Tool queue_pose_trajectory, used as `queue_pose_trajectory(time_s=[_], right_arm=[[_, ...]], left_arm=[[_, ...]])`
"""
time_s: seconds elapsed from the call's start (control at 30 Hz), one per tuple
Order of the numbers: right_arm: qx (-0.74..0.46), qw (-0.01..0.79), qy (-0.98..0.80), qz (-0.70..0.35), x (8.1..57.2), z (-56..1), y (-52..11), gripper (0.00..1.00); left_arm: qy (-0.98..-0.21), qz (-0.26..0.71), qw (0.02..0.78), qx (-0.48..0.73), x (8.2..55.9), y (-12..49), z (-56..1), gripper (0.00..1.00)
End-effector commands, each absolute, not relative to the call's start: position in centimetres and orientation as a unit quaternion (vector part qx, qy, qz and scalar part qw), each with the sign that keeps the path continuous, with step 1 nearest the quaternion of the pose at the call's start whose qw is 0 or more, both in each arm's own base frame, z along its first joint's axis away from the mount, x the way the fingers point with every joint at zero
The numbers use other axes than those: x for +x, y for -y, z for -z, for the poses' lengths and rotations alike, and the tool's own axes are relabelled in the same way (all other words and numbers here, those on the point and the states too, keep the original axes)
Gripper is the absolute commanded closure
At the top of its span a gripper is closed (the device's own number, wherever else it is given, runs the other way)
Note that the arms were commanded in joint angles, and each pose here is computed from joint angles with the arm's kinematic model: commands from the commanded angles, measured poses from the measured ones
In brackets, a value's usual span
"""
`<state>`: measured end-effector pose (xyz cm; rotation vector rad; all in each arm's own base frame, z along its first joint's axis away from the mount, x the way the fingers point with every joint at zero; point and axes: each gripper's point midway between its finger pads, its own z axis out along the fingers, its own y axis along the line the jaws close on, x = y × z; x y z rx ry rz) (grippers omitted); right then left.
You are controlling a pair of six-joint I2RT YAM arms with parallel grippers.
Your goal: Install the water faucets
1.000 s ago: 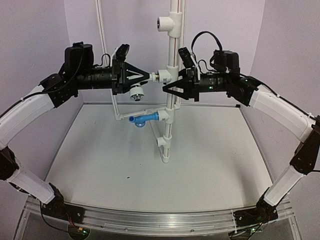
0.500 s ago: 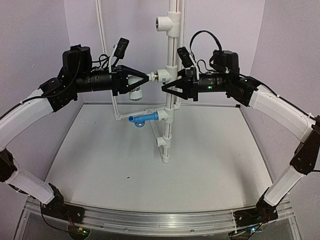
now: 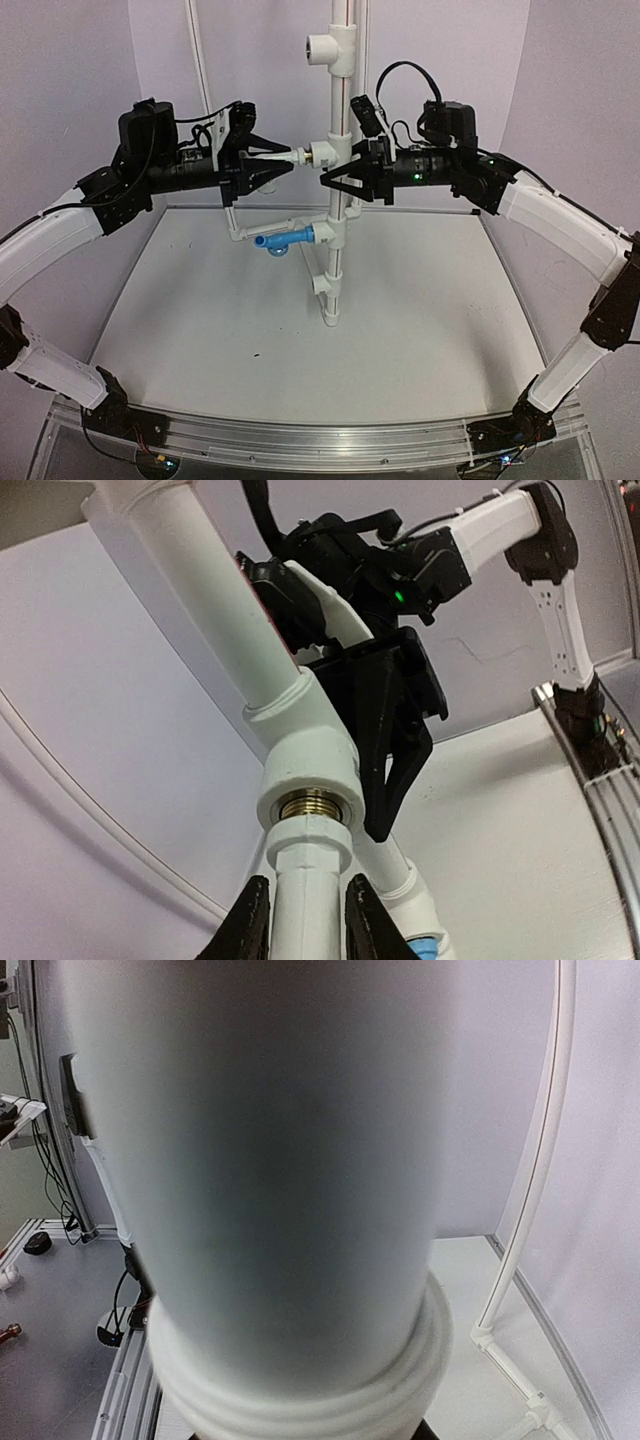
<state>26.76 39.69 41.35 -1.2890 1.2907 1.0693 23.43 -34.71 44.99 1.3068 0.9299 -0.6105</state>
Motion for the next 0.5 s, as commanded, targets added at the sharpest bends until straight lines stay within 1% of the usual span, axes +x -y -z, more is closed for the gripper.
queue_pose_trajectory(time_s=[0.0,0.07,0.17,0.2,0.23,0.33,0.43,0.47], right_arm=[[-0.537,0.461,-0.518,-0.481,22.8,-43.3,-38.7,1.00],[-0.532,0.462,-0.523,-0.480,23.1,-43.4,-38.7,1.00],[-0.527,0.461,-0.529,-0.480,23.4,-43.4,-38.7,1.00],[-0.526,0.460,-0.530,-0.481,23.4,-43.4,-38.8,1.00],[-0.526,0.460,-0.530,-0.481,23.4,-43.4,-38.8,1.00],[-0.524,0.464,-0.530,-0.478,23.4,-43.5,-38.6,1.00],[-0.525,0.467,-0.530,-0.475,23.4,-43.6,-38.4,1.00],[-0.524,0.468,-0.531,-0.474,23.4,-43.6,-38.4,1.00]], left_arm=[[-0.352,0.141,0.687,0.620,24.8,33.5,-45.1,1.00],[-0.344,0.130,0.692,0.621,24.8,33.4,-45.4,0.99],[-0.342,0.128,0.694,0.621,24.8,33.4,-45.6,0.91],[-0.344,0.128,0.691,0.622,24.8,33.3,-45.5,0.86],[-0.347,0.130,0.689,0.623,24.8,33.3,-45.4,0.78],[-0.352,0.133,0.693,0.615,24.5,32.9,-45.7,0.60],[-0.361,0.137,0.705,0.595,24.5,32.4,-46.6,0.46],[-0.363,0.134,0.707,0.592,24.5,32.2,-46.8,0.45]])
